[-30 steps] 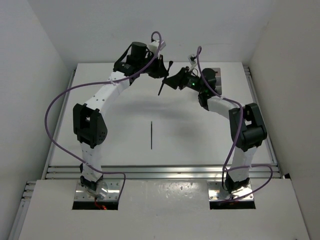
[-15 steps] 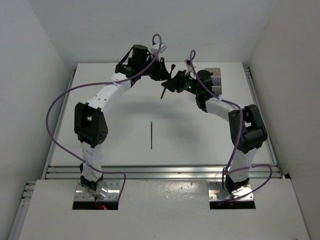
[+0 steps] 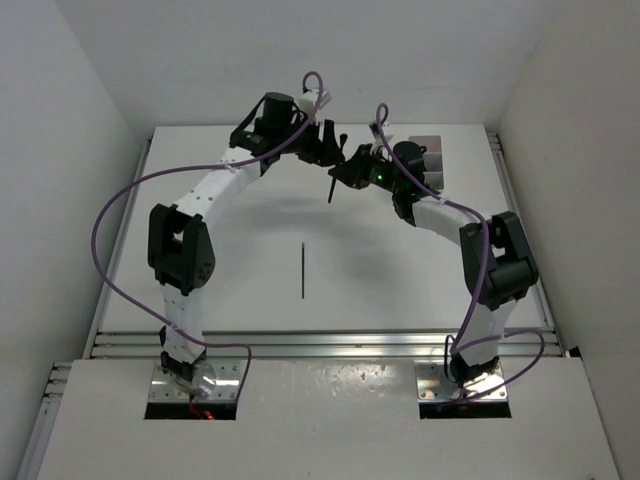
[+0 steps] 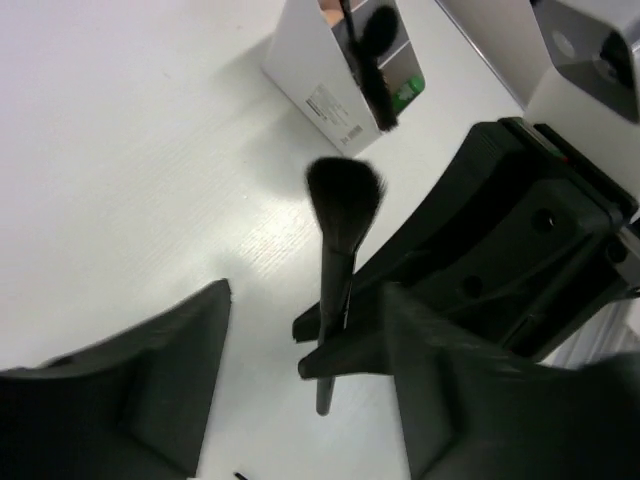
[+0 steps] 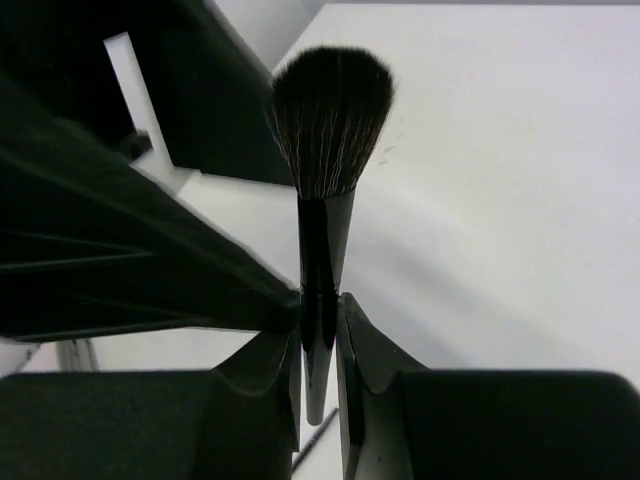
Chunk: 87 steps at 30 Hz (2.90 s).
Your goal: Organize the makeup
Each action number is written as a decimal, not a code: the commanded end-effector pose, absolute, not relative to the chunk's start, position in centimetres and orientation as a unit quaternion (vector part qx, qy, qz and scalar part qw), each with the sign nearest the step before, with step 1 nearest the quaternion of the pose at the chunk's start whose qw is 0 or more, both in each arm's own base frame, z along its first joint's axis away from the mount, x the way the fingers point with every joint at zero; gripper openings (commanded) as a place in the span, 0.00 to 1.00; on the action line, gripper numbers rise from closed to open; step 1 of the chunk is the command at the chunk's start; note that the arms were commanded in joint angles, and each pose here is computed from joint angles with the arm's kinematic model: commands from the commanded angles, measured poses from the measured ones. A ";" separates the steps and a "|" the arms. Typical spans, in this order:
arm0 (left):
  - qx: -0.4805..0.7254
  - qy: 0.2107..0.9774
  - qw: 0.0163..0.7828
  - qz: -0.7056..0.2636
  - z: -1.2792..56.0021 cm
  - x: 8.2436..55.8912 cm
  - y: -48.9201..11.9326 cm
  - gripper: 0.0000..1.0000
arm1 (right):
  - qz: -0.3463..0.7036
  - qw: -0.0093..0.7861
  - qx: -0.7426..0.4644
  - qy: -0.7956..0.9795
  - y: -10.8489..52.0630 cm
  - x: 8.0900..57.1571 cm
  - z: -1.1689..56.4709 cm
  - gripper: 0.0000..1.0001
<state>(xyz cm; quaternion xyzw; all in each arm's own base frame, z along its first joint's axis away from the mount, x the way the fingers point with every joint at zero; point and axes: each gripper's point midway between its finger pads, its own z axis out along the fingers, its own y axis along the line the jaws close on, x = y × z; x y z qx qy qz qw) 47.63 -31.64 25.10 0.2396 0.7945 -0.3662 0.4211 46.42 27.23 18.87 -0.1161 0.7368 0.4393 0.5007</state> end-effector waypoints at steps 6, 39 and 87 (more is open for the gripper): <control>0.264 0.796 0.434 -0.330 27.1 46.8 -29.2 0.91 | 0.329 0.620 -0.160 0.694 20.1 49.8 25.3 0.00; 0.219 0.879 0.375 -0.196 19.0 46.9 -20.1 0.92 | 0.112 0.734 -0.185 0.644 2.0 58.4 16.6 0.00; 0.180 0.964 0.178 -0.079 4.3 34.1 -24.4 0.89 | -0.078 0.476 -0.099 0.870 5.1 35.1 17.9 0.71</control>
